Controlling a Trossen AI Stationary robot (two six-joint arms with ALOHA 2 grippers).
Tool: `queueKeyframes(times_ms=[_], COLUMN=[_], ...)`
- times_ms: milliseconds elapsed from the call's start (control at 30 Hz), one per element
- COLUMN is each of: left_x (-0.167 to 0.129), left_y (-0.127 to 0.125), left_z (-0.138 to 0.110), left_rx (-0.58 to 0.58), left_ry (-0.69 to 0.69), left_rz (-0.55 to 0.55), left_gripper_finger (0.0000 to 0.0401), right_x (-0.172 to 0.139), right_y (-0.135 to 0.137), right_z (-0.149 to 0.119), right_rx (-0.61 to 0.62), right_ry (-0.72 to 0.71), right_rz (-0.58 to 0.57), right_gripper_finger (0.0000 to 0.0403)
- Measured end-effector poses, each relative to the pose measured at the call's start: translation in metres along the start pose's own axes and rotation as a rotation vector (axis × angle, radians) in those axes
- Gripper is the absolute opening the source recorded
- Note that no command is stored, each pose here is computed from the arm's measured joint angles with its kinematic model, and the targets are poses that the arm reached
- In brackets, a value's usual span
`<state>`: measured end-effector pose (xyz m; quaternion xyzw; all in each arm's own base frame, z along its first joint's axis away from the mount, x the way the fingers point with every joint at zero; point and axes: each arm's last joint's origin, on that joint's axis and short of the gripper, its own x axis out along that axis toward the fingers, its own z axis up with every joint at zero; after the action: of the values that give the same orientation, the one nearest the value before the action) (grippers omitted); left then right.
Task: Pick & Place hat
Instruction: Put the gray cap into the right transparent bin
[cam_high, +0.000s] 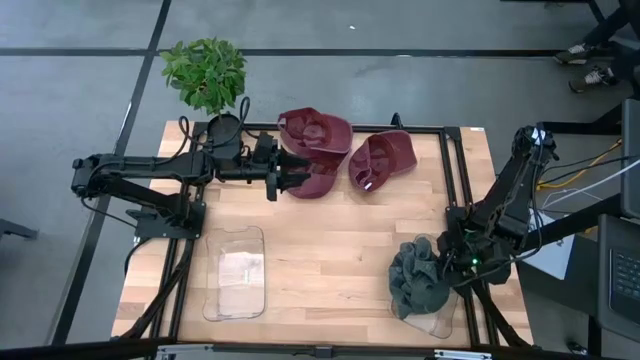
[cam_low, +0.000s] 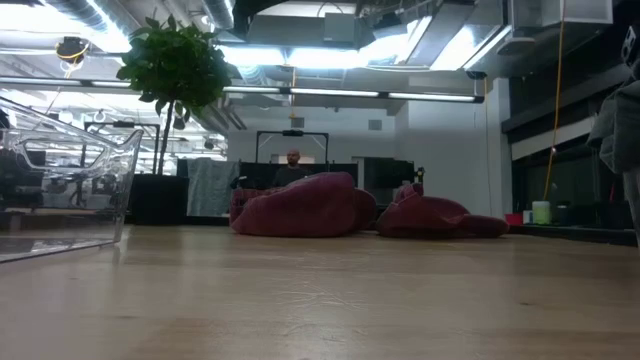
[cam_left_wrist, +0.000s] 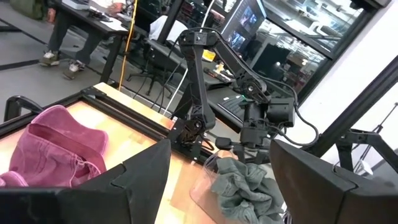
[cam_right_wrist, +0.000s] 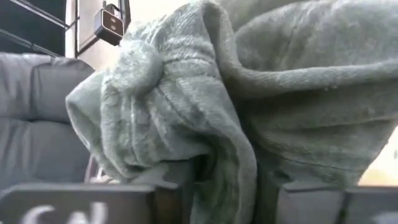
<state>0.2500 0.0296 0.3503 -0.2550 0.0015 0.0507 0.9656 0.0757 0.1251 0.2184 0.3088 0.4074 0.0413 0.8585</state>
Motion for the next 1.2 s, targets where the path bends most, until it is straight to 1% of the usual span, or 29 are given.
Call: queueKeyframes(times_ms=[100,233,333,433,600,700,767,800,867,933,1033,1067,1100,1200], left_x=[0.000,0.000,0.000,0.000,0.000,0.000,0.000,0.000,0.000,0.000,0.000,0.000,0.000,0.000], left_y=[0.000,-0.001,-0.001,-0.001,-0.001,-0.001,-0.002,-0.002,-0.002,-0.002,-0.002,-0.002,-0.002,-0.002], left_z=[0.000,0.000,0.000,0.000,0.000,-0.001,-0.001,-0.001,-0.001,-0.001,-0.001,-0.001,-0.001,-0.001], left_rx=[-0.004,0.003,0.004,0.004,0.036,0.041,0.041,0.041,0.040,0.037,0.028,0.028,0.028,0.028], left_ry=[0.004,0.011,0.011,0.011,0.011,0.019,0.029,0.032,0.032,0.032,0.032,0.032,0.032,0.032], left_rz=[-0.007,-0.019,-0.019,-0.019,-0.020,-0.036,-0.054,-0.059,-0.060,-0.060,-0.060,-0.060,-0.060,-0.060], left_gripper_finger=[0.0268,0.0268,0.0268,0.0268,0.0268,0.0268,0.0268,0.0268,0.0268,0.0268,0.0268,0.0268,0.0268,0.0268], right_x=[-0.003,-0.012,-0.027,-0.047,-0.076,-0.091,-0.097,-0.100,-0.101,-0.098,-0.089,-0.086,-0.081,-0.066], right_y=[-0.001,-0.003,-0.002,0.002,0.008,0.013,0.017,0.019,0.022,0.023,0.023,0.023,0.023,0.025], right_z=[0.002,0.011,0.021,0.032,0.047,0.057,0.063,0.065,0.066,0.065,0.060,0.058,0.056,0.050], right_rx=[0.070,0.116,0.149,0.163,0.172,0.183,0.172,0.146,0.106,0.093,0.098,0.100,0.101,0.110], right_ry=[0.017,0.050,0.077,0.103,0.090,0.043,-0.023,-0.042,-0.050,-0.024,0.009,0.012,0.011,0.007], right_rz=[0.018,0.057,0.090,0.120,0.129,0.143,0.147,0.156,0.159,0.152,0.133,0.128,0.131,0.139], right_gripper_finger=[0.0151,0.0208,0.0235,0.0244,0.0245,0.0244,0.0234,0.0223,0.0188,0.0136,0.0040,0.0020,0.0014,0.0019])
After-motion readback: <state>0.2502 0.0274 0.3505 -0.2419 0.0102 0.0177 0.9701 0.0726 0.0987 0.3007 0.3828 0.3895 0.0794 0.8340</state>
